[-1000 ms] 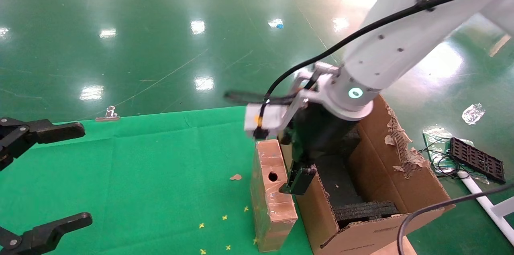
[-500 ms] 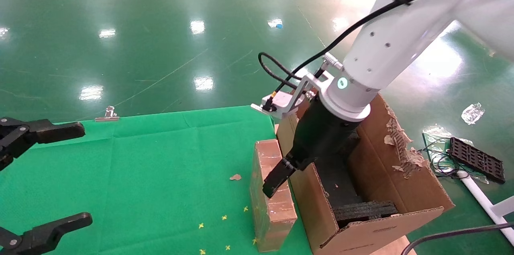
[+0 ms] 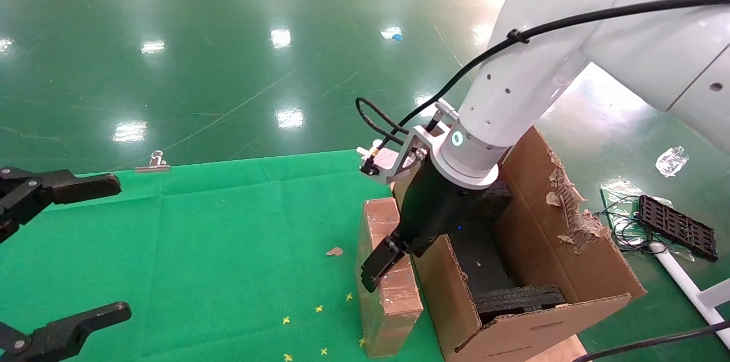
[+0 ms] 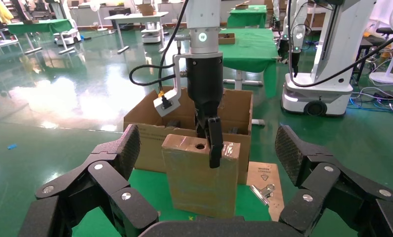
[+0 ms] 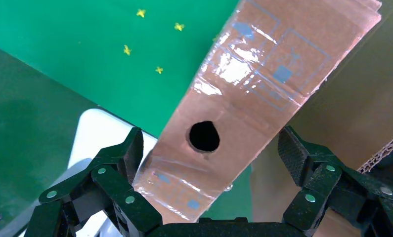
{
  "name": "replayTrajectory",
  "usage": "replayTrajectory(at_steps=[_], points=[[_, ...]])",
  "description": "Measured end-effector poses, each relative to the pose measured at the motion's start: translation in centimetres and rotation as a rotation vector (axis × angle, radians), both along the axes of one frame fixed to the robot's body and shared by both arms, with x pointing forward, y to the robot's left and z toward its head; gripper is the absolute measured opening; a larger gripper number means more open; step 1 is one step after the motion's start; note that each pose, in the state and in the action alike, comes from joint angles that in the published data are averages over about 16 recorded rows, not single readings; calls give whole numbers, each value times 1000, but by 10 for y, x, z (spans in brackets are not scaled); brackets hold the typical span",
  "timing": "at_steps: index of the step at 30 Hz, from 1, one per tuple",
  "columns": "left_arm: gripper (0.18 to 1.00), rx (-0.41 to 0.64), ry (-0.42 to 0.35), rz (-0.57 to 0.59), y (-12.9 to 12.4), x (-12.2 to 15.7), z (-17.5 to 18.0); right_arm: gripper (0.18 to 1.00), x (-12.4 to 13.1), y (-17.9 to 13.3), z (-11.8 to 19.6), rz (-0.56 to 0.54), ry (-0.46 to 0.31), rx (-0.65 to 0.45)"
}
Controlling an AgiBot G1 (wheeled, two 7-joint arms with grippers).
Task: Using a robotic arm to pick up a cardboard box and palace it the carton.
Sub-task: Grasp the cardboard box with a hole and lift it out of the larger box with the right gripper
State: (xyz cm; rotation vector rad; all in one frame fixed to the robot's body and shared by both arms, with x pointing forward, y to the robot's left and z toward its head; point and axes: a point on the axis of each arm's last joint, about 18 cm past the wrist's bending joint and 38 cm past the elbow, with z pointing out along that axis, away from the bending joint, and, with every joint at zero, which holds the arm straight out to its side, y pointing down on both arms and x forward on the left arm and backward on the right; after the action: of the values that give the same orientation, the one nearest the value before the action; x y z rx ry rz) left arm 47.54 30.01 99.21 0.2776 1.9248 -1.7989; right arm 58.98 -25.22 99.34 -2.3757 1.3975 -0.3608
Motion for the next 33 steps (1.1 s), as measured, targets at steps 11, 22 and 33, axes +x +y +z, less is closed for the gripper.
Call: replayTrajectory(at_steps=[11,22,33], points=[[990,0,0,0,0,0,0,975,-2,2,-8,10,10,-26],[907,0,0,0,0,0,0,850,-4,2,-15,14,21,-43],[715,0,0,0,0,0,0,608,-3,-4,-10,32,-21,-21]])
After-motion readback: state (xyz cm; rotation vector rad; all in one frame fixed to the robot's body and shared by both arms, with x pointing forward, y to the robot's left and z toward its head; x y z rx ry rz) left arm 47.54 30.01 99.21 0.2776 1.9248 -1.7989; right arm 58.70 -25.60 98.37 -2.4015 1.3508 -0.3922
